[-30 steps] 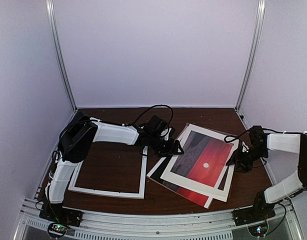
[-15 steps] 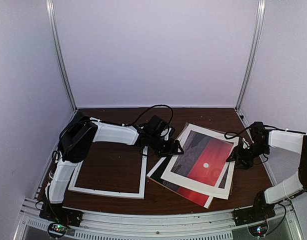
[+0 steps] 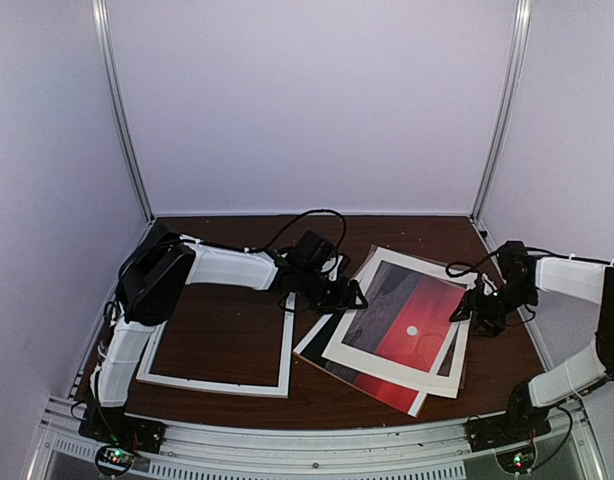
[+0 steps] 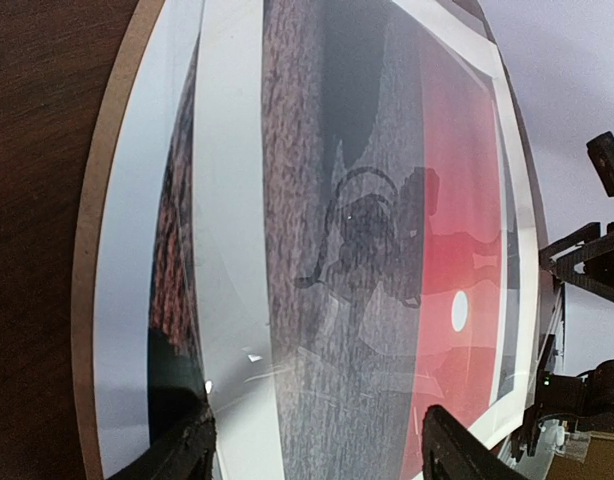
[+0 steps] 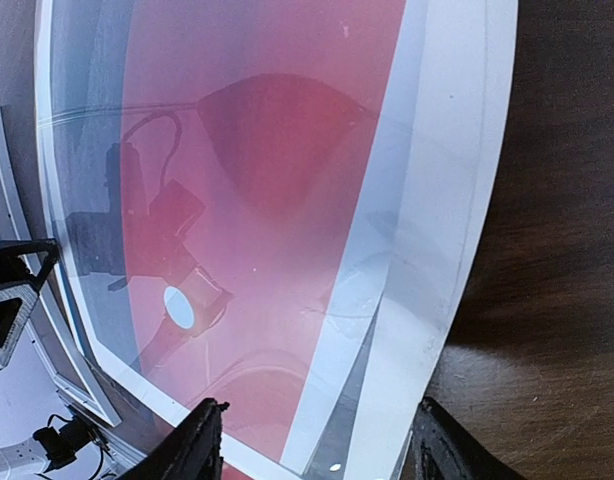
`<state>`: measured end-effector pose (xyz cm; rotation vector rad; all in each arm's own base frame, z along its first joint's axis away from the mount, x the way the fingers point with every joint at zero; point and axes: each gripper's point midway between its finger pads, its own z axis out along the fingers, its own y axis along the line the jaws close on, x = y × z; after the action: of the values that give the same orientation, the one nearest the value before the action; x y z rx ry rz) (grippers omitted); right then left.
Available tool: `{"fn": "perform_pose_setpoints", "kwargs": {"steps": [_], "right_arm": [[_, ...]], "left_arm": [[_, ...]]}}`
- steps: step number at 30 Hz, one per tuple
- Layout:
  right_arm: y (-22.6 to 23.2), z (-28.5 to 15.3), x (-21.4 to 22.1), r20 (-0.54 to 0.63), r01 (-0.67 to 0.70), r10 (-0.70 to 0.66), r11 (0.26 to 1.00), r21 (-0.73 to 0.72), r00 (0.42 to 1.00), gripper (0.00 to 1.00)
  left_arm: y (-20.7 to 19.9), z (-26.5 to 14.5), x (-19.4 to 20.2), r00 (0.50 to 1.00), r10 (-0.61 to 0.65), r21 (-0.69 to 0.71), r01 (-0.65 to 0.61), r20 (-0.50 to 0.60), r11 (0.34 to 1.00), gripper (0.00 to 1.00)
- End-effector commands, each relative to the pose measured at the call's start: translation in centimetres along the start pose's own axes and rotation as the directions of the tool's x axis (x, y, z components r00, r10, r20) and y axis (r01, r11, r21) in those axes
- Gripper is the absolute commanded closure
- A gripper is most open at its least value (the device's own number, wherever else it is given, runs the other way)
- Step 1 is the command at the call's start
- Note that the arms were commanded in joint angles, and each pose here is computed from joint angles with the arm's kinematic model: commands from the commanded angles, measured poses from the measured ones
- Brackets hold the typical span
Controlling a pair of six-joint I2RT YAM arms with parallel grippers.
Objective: Put the photo into the frame
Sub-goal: Adjust the glass panel on the mat board.
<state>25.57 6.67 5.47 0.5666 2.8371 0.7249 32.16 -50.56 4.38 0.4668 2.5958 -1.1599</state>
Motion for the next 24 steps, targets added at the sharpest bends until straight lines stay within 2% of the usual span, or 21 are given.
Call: {"fn": "perform_pose_setpoints", "kwargs": {"steps": [1, 24], "right_arm": [[2.5, -0.5, -0.7, 0.012, 0.069, -0.068, 0.995, -0.071, 0.998, 0.34], [2.5, 0.4, -3.5, 0.016, 0.132, -0.132, 0.991, -0.023, 0.991, 0.38]], "left_arm": [[2.2, 1.3, 3.4, 0.995, -0.038, -0.053, 0.033, -0.092, 0.998, 0.28], [1.4, 0.1, 3.2, 0.998, -0.037, -0.016, 0.036, -0.054, 0.999, 0.32]]}}
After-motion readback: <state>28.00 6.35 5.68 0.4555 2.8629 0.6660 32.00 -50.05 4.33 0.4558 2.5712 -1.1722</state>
